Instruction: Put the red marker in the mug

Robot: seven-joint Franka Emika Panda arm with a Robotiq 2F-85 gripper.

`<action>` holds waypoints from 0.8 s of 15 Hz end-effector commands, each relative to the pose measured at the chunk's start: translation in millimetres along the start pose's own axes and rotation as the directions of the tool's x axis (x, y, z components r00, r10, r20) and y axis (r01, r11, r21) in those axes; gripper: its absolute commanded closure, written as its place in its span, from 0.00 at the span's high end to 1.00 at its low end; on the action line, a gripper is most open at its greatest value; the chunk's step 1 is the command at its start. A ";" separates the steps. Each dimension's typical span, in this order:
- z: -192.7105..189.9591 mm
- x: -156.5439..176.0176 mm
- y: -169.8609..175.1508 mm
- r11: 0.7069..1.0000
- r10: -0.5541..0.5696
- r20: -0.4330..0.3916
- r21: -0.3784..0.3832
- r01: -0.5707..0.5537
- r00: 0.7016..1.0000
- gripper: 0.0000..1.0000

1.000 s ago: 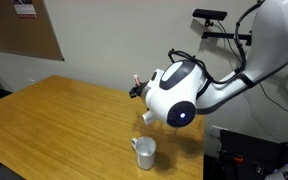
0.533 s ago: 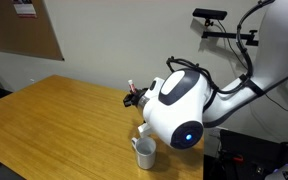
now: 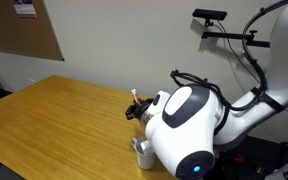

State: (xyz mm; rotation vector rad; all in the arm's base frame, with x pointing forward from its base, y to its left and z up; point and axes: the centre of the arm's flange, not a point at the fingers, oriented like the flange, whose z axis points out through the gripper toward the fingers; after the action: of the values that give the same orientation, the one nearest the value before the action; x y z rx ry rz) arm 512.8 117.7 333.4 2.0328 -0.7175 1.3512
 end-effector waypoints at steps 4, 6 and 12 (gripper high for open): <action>-35.7 -18.2 0.6 0.998 -0.014 -0.033 -0.062 0.012 0.999 0.05; -41.6 -25.7 -1.2 0.997 -0.028 -0.027 -0.066 0.026 0.999 0.05; -43.5 -48.7 -6.4 0.997 -0.060 0.014 -0.039 0.060 0.998 0.05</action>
State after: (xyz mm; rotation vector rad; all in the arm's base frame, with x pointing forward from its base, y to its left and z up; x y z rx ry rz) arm 477.8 156.2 309.8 2.0061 -0.6721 1.2961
